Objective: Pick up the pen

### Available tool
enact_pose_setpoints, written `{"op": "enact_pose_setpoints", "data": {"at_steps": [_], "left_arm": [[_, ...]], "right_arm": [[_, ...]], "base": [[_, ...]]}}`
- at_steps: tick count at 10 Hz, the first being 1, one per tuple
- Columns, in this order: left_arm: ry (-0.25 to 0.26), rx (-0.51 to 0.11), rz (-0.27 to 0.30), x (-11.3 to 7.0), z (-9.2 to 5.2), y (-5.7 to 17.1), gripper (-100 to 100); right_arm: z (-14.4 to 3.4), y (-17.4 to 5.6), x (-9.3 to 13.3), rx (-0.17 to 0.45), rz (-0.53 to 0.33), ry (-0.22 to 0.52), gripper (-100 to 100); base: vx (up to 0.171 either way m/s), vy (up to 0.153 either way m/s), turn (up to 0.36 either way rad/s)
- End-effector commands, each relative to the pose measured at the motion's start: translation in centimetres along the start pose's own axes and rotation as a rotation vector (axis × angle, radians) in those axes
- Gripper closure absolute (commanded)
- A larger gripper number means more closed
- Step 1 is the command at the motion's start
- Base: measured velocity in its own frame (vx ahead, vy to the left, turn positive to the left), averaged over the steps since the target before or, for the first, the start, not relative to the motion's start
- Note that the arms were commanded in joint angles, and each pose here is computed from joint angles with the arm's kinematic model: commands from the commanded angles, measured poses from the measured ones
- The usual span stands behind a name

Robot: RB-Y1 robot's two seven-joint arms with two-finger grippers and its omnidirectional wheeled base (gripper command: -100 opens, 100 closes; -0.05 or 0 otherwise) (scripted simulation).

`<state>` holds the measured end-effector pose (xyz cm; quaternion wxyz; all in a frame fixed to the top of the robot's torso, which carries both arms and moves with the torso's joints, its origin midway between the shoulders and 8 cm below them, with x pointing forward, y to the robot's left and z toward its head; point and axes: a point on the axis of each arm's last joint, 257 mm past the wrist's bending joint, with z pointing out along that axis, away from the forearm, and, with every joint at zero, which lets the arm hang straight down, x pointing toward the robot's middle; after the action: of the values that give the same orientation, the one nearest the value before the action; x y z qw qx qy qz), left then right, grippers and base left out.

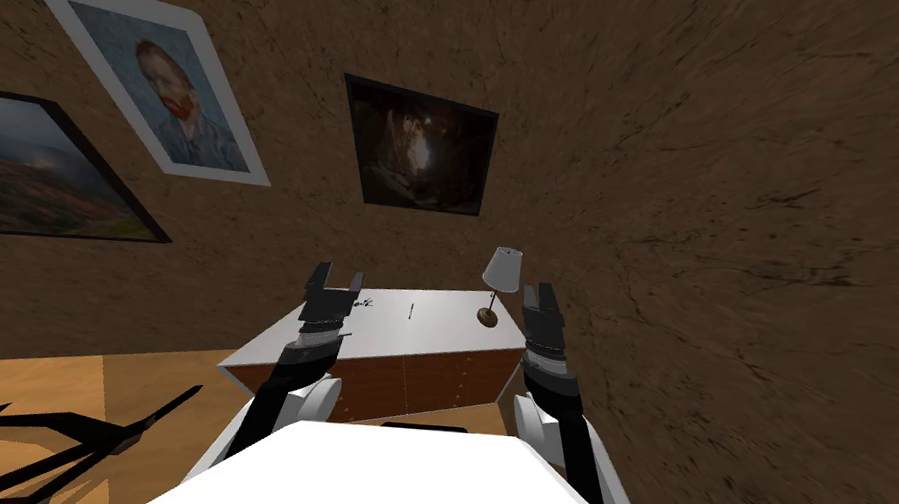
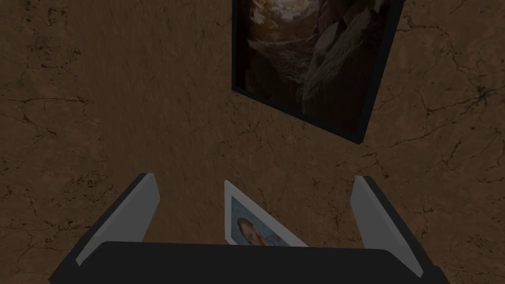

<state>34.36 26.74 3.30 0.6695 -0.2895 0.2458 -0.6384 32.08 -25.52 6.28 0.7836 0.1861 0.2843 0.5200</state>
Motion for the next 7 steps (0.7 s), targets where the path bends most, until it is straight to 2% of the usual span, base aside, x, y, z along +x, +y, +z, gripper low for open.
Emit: {"op": "enact_pose_setpoints", "data": {"at_steps": [1,4,5,7], "left_arm": [[0.037,-0.025,0.007,0.4,-0.2,0.7,-100],[0.119,-0.121,0.021,0.9,-1.4,3.6,-100],[0.13,-0.123,0.025,1.0,-1.4,3.6,-100],[0.178,-0.219,0.035,0.8,-2.8,6.5,-100]], "right_arm": [[0.0,0.0,0.0,0.0,0.0,0.0,0],[0.0,0.0,0.0,0.0,0.0,0.0,0],[0.0,0.0,0.0,0.0,0.0,0.0,0],[0.0,0.0,0.0,0.0,0.0,0.0,0]], "base": [[-0.013,0.003,-0.016],[-0.042,0.008,-0.041],[-0.038,0.006,-0.02],[-0.036,0.009,-0.071]]}}
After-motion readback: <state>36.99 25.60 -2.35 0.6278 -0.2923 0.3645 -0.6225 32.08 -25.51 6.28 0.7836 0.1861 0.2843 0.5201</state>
